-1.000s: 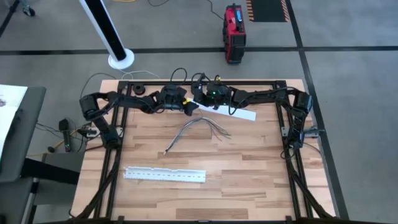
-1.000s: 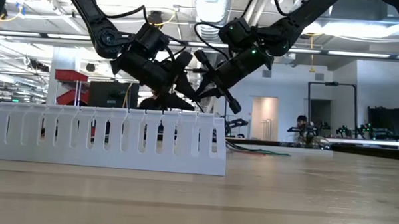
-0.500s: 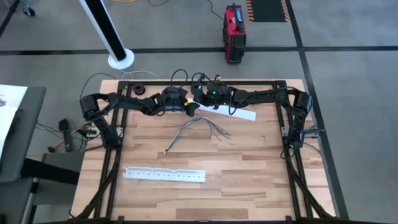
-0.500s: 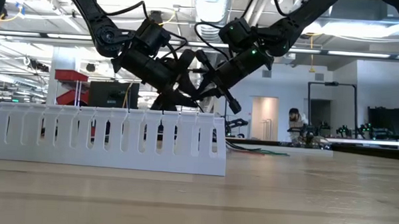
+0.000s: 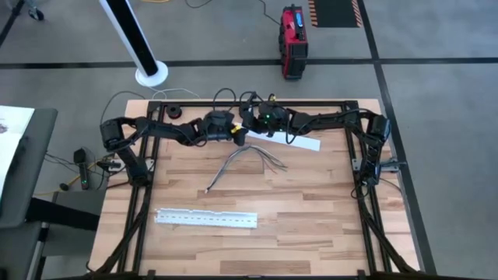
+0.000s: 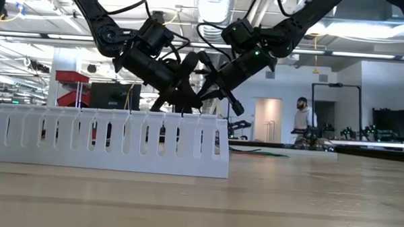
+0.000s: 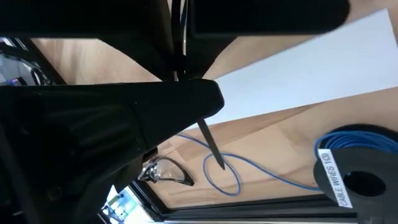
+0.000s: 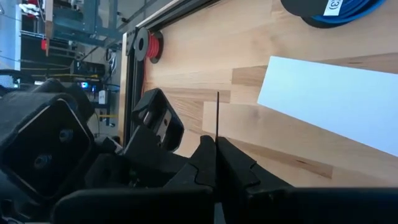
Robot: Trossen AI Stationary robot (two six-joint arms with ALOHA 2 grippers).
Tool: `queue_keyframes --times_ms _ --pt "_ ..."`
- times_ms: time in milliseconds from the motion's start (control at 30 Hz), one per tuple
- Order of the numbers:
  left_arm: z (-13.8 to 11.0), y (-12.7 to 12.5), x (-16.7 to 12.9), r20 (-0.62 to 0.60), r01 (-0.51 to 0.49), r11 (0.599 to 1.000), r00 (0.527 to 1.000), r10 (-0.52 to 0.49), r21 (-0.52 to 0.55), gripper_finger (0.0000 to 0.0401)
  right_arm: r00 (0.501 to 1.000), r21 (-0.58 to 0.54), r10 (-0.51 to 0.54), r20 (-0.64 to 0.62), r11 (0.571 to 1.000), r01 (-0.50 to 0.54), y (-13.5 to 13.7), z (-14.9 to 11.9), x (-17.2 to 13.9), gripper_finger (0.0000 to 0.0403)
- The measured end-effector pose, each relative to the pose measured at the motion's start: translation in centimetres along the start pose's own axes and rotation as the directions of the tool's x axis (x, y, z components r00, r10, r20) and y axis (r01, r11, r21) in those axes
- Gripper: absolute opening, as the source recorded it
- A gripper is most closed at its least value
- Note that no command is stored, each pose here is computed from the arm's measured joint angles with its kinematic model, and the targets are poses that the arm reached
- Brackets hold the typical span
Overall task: Ziptie cables
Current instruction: Wrap the colored cables with the black zip tie
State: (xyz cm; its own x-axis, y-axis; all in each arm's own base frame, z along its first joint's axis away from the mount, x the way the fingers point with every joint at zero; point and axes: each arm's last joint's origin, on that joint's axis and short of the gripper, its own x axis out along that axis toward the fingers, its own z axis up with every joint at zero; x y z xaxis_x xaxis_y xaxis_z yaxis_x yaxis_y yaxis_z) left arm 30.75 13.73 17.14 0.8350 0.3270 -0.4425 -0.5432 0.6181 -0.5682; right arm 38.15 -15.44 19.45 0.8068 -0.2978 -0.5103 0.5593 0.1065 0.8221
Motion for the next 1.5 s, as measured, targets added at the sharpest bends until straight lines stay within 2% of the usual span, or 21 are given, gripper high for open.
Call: queue_keyframes --times_ms 233,367,500,1000,1300,1500 --pt "-0.8 0.0 0.0 -0.044 -0.058 0.998 0.997 0.058 0.009 0.0005 1.0 -0.003 0.023 0.021 1.0 -0.022 0.0 0.5 0.0 0.0" --pt "-0.9 -0.1 0.0 -0.04 -0.065 0.998 0.997 0.065 0.009 0.0005 0.996 -0.002 0.076 0.051 0.997 -0.076 0.5 1.0 0.0 0.0" --pt "-0.9 0.0 0.0 -0.045 -0.071 0.997 0.996 0.071 0.009 0.0005 0.992 0.0 0.084 0.095 0.996 -0.085 0.8 1.6 -0.4 0.0" --pt "-2.2 -0.5 -0.1 -0.103 -0.098 0.995 0.99 0.101 0.03 0.0005 0.958 -0.083 0.14 0.251 0.989 -0.123 2.5 5.1 -3.8 0.0" --pt "-3.4 -1.7 -0.1 -0.136 -0.081 0.996 0.987 0.085 0.034 0.0005 0.926 -0.156 0.192 0.324 0.977 -0.147 3.9 7.1 -6.9 0.0" --pt "-3.9 -2.7 -0.2 -0.133 -0.072 0.997 0.988 0.074 0.023 0.0005 0.908 -0.207 0.213 0.361 0.968 -0.145 4.8 7.5 -8.7 0.0"
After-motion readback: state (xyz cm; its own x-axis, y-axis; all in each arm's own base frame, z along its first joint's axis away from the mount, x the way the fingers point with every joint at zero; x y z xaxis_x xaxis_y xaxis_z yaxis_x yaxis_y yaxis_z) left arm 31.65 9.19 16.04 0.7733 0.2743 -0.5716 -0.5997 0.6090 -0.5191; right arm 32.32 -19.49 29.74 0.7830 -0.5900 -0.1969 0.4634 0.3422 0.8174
